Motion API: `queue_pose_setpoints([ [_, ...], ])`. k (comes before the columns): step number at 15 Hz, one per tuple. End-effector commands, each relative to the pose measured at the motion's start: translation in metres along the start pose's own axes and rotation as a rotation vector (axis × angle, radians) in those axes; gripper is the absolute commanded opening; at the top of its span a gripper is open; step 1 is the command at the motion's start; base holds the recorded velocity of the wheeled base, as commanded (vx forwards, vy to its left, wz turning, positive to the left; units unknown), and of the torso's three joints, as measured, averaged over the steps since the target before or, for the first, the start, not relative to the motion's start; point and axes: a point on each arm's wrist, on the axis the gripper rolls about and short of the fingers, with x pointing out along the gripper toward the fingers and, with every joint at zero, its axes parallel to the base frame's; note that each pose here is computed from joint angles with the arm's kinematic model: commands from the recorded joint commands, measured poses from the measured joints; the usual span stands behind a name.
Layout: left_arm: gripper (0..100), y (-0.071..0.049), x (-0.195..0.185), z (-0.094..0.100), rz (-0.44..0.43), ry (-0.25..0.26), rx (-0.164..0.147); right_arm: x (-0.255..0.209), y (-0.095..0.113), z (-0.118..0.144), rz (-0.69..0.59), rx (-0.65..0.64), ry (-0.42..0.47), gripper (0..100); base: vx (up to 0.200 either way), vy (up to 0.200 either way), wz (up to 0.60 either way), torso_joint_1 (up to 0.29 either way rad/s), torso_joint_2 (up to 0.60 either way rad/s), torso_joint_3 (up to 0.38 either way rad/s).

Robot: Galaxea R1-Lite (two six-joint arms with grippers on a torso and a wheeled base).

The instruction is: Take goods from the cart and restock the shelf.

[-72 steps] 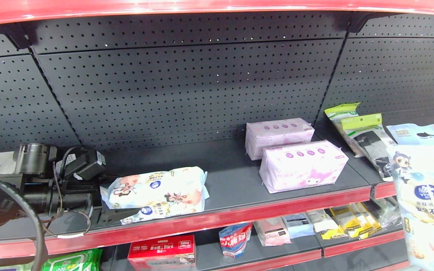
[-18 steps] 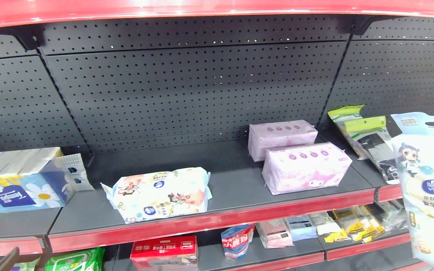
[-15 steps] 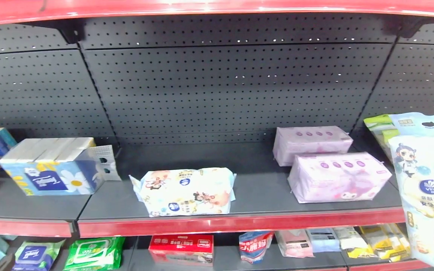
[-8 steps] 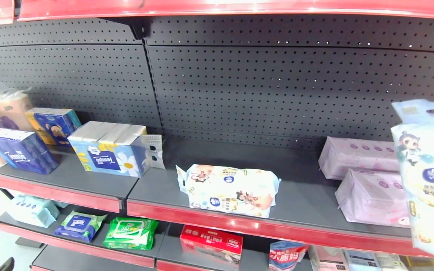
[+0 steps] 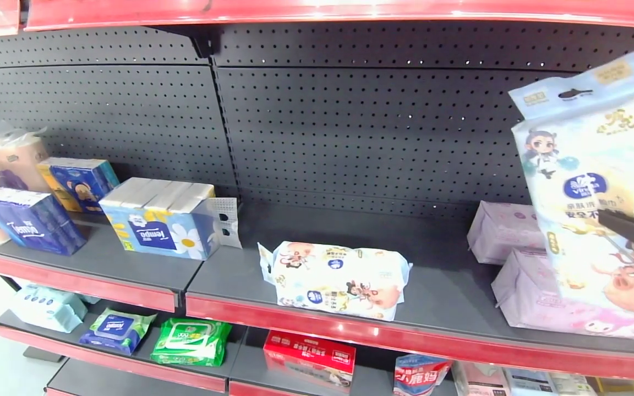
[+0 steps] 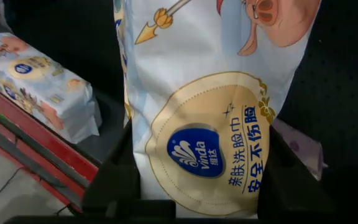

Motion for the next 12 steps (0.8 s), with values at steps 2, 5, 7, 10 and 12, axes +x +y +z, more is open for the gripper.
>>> queue_pose_setpoints([
  [2, 100, 0.0, -0.005, -0.006, 0.017, -0.06, -0.063, 0.05, 0.01, 0.016, 0.132, -0.026, 0.034, 0, 0.0, 0.0, 0.0, 0.0, 0.0, 0.0],
  [5, 100, 0.0, -0.004, -0.006, 0.021, -0.076, -0.153, 0.073, 0.021, 0.024, 0.203, -0.052, 0.038, 0, 0.0, 0.0, 0.0, 0.0, 0.0, 0.0],
  [7, 100, 0.0, -0.002, -0.012, 0.082, -0.047, -0.189, 0.081, 0.025, 0.024, 0.225, -0.055, 0.047, 0, 0.0, 0.0, 0.0, 0.0, 0.0, 0.0],
  [10, 100, 0.003, 0.0, -0.02, 0.276, -0.006, -0.187, 0.082, 0.028, 0.021, 0.239, -0.055, 0.056, 0, 0.0, 0.0, 0.0, 0.0, 0.0, 0.0],
  [12, 100, 0.003, -0.001, -0.023, 0.326, 0.037, -0.17, 0.083, 0.028, 0.023, 0.236, -0.055, 0.054, 0, 0.0, 0.0, 0.0, 0.0, 0.0, 0.0],
])
